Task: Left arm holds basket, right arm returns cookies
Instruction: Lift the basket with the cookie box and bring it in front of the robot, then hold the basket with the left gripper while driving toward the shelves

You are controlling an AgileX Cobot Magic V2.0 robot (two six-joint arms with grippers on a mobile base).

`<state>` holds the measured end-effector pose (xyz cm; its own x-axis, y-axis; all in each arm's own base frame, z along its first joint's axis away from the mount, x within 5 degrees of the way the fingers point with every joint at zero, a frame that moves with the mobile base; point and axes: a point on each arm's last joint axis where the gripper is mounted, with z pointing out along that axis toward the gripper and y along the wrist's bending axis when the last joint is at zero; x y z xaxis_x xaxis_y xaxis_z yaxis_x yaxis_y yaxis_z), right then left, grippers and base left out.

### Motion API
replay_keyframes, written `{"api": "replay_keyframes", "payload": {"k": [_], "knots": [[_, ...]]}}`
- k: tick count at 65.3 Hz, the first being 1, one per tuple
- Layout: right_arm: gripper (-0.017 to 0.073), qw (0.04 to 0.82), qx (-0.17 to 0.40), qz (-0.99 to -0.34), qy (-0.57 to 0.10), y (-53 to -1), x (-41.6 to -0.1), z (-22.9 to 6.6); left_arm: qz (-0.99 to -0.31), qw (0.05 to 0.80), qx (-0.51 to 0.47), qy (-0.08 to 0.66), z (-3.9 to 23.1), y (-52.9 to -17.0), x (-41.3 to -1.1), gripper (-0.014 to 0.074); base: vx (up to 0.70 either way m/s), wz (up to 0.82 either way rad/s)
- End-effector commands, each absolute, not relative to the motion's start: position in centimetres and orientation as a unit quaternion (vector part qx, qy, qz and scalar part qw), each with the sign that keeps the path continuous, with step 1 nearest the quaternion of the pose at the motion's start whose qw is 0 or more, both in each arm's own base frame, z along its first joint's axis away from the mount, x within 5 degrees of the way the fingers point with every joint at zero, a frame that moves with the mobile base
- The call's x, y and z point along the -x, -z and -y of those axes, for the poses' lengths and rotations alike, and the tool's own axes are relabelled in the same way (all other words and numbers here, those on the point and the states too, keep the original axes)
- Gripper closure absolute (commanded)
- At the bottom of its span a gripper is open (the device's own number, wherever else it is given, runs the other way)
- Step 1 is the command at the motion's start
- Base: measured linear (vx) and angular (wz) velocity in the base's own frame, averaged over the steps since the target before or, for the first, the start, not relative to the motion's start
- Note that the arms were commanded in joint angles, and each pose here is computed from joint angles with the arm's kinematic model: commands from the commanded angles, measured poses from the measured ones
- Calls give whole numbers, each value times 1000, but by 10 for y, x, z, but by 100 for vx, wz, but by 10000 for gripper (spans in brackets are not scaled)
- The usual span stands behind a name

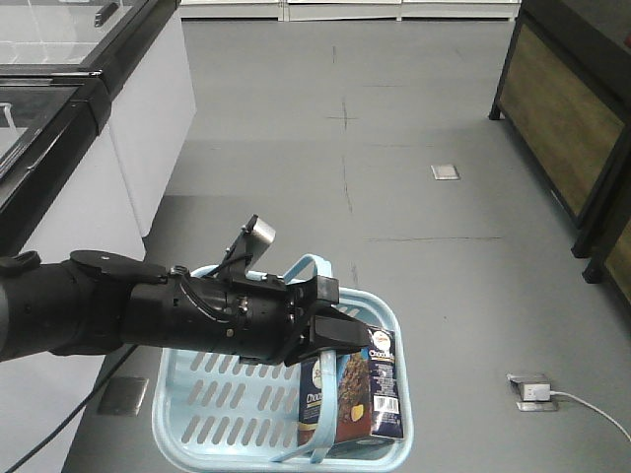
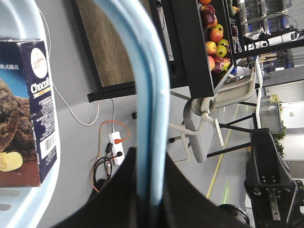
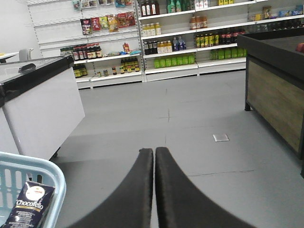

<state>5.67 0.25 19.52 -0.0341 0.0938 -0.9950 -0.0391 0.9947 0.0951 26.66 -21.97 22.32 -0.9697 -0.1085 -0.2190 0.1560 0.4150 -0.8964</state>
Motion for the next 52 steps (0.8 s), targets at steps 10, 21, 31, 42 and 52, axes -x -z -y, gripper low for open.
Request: {"api": "replay_keyframes", "payload": {"k": [10, 21, 31, 42, 52], "knots": [[567, 726, -18, -686, -48, -202, -56, -2, -793, 140, -14, 594, 222, -256, -264, 601, 0, 0], [567, 726, -18, -686, -48, -202, -56, -2, -793, 140, -14, 594, 222, -256, -264, 601, 0, 0], [567, 726, -18, -686, -48, -202, -56, -2, -793, 140, -14, 594, 222, -256, -264, 601, 0, 0], [567, 726, -18, -686, -48, -202, -56, -2, -793, 140, -14, 594, 222, -256, -264, 601, 0, -1], [567, 726, -18, -686, -48, -202, -56, -2, -793, 140, -14, 594, 222, -256, -264, 601, 2, -2]]}}
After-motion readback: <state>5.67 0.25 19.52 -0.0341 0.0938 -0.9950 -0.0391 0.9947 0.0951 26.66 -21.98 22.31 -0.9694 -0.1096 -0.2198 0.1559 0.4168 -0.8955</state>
